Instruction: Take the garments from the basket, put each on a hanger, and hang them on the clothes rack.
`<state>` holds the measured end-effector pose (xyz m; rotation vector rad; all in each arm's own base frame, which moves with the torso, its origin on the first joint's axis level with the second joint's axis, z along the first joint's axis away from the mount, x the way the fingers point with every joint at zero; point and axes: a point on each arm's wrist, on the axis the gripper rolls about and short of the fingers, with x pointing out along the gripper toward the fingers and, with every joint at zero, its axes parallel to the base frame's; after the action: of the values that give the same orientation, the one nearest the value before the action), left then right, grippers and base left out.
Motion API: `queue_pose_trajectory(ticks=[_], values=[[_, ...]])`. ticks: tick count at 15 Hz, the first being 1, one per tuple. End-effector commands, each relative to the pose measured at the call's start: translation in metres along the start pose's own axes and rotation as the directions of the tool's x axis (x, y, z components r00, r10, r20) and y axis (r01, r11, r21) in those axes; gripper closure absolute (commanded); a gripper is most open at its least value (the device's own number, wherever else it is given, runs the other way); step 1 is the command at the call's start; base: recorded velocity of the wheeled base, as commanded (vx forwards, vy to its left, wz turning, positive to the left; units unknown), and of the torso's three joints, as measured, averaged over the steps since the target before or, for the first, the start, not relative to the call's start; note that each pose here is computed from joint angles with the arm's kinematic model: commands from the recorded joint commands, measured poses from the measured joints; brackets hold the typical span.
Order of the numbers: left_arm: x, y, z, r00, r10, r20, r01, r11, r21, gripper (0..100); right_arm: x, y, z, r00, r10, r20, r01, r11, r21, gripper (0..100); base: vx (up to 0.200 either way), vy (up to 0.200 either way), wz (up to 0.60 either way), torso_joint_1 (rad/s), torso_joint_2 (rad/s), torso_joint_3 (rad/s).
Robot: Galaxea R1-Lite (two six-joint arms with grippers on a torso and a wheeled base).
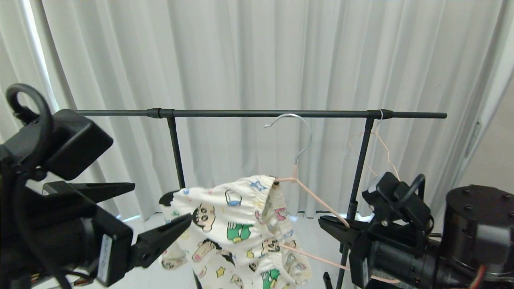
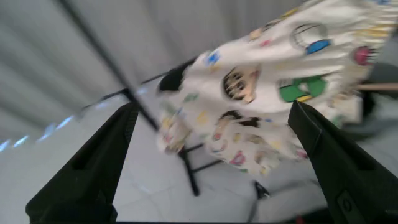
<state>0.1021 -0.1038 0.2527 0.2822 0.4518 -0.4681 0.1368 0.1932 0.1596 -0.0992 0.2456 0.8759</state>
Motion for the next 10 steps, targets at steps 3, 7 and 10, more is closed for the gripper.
queue_pose_trajectory(ticks=[3,7,10], values=[[-0.019,0.006,-0.025,0.956,-0.289,0.046,0.284,0.955,0.09,0,-0.035,0.001,-0.006,0.996,0.078,0.041,-0.074,0.993,-0.092,100,0.0,0.0,0.0,0.0,0.0,0.0],[-0.005,-0.005,-0.03,0.848,-0.53,0.013,0.52,0.836,0.172,0,-0.051,0.018,-0.014,0.983,0.177,0.038,-0.169,0.971,-0.167,100,0.0,0.0,0.0,0.0,0.0,0.0],[0.017,-0.013,-0.036,0.837,-0.542,-0.076,0.547,0.824,0.151,0,-0.054,0.028,-0.011,0.972,0.23,0.051,-0.215,0.956,-0.198,100,0.0,0.0,0.0,0.0,0.0,0.0]])
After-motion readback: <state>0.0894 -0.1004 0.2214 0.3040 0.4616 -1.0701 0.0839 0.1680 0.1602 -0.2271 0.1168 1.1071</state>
